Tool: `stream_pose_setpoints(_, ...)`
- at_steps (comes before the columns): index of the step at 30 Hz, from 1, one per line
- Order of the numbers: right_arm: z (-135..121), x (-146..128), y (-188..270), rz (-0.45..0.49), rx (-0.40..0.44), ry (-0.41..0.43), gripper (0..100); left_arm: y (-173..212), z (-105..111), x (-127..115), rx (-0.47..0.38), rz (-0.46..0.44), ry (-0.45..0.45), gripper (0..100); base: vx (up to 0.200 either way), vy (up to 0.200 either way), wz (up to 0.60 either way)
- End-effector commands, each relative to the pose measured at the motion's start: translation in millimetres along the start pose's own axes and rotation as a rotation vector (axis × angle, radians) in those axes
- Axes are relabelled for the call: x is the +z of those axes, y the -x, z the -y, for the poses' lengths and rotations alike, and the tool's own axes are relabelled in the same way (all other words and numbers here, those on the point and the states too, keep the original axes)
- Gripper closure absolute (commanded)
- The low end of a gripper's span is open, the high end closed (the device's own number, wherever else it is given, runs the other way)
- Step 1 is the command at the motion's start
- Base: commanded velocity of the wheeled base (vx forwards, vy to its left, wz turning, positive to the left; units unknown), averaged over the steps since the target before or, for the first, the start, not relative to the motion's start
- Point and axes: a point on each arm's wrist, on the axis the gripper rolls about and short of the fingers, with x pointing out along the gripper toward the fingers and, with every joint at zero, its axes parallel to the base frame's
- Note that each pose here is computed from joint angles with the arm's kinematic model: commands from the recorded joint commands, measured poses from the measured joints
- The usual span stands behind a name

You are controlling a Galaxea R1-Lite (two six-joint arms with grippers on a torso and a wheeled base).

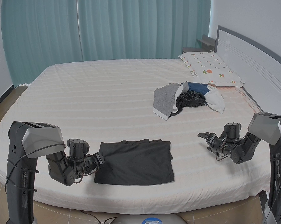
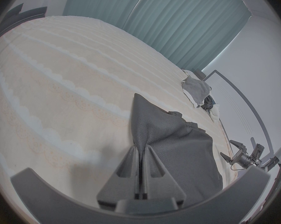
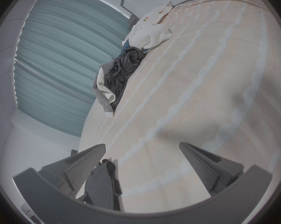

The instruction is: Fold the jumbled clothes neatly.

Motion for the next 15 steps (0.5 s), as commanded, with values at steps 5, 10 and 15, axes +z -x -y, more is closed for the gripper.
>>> stream_pose_setpoints(5,-0.1,-0.1,-0.1,0.000,0.001,0.000,0,-0.3,0.2,1.8,0.011,0.016,0.035,100,0.000,0.000,0.00)
stream_pose_setpoints(10,-0.1,-0.1,-0.1,0.000,0.001,-0.001,0,1.3,-1.8,3.7,0.015,0.020,0.063,100,0.000,0.160,0.00)
stream_pose_setpoints(15,-0.1,-0.1,-0.1,0.000,0.001,-0.001,0,1.6,-3.3,4.5,0.019,0.022,0.065,100,0.000,0.200,0.00)
